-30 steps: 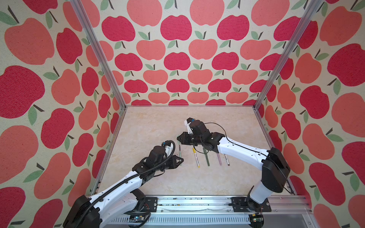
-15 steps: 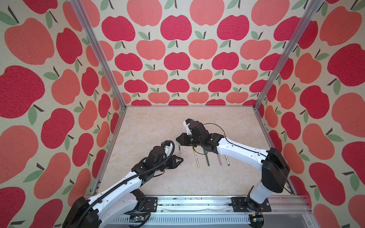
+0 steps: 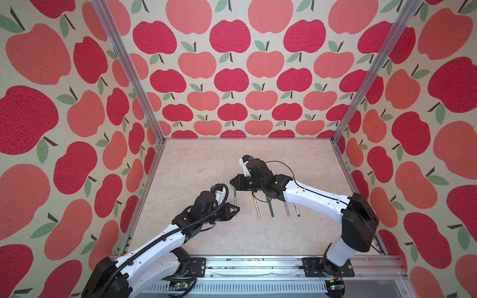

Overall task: Insert the pens into the pen caps
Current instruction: 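Lower the cap onto the fountain pen nib with the right gripper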

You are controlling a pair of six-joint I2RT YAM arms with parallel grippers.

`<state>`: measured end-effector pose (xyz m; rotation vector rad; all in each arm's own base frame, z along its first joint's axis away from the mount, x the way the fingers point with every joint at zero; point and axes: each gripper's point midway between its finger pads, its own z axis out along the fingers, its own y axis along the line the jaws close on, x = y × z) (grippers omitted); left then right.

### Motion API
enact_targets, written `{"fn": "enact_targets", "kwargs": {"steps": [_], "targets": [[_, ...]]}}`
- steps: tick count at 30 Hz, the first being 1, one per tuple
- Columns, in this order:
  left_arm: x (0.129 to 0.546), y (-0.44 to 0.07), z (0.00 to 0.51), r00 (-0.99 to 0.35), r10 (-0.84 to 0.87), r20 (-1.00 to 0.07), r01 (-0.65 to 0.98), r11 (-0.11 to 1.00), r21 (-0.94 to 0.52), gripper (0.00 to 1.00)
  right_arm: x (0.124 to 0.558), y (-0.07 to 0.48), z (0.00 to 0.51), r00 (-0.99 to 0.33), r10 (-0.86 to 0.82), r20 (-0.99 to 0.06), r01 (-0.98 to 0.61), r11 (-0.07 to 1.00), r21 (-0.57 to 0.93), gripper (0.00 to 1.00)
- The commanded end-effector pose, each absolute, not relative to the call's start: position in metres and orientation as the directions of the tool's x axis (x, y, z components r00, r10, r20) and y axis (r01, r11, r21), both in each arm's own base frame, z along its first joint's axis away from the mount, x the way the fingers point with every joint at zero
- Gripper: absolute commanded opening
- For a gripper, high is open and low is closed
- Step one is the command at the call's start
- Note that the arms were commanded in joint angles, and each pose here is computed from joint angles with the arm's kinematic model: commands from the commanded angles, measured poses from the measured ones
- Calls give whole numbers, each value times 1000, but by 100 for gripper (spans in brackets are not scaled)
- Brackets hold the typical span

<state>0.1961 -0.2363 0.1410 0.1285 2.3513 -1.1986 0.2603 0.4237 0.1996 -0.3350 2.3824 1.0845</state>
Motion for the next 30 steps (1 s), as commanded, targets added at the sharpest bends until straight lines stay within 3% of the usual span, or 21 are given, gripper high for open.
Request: {"fn": "enact_targets", "kwargs": {"steps": [1, 30], "targets": [[198, -241, 150, -862, -145, -486, 319, 590, -742, 0, 276, 414, 205, -819, -6, -574, -423, 682, 597, 3], [199, -241, 150, -859, -143, -491, 322, 594, -737, 0, 271, 422, 213, -822, -14, -569, -438, 654, 617, 3]]}}
